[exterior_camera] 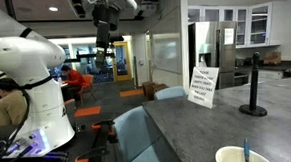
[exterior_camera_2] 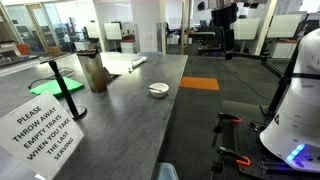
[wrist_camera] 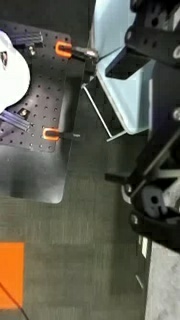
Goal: Remove the pen from the bowl and place it on the table
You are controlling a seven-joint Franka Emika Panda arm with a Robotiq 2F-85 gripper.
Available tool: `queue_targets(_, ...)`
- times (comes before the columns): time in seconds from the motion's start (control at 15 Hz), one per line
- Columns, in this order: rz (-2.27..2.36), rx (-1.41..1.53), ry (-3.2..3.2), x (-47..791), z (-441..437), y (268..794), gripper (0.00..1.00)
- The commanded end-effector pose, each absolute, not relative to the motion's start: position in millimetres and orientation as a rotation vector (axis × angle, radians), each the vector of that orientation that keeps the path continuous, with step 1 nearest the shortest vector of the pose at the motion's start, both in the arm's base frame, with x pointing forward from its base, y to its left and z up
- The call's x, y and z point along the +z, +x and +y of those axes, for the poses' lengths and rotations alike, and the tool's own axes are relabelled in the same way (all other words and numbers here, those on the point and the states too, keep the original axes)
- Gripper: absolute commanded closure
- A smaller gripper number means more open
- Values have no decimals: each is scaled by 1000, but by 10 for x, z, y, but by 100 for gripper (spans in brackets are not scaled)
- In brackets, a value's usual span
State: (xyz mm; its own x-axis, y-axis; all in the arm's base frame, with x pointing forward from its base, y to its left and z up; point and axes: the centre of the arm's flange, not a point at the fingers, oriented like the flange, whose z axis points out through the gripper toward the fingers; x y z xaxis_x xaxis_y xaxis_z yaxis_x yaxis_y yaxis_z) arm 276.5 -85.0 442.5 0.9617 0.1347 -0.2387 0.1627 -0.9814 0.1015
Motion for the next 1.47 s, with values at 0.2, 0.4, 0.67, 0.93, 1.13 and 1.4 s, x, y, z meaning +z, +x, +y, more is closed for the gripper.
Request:
queue_targets(0.2,228,-352,2992,4425,-850,2765,0)
queue_targets(0.4,228,-352,2992,4425,-850,2765,0)
queue_targets(0.67,236,-332,2999,4422,-855,2935,0)
queue_targets(0.93,351,-202,2989,4424,-945,3464,0)
queue_targets(1.13,583,-22,2950,4355,-1172,3990,0)
queue_targets(1.4,896,38,2834,4188,-1531,4620,0)
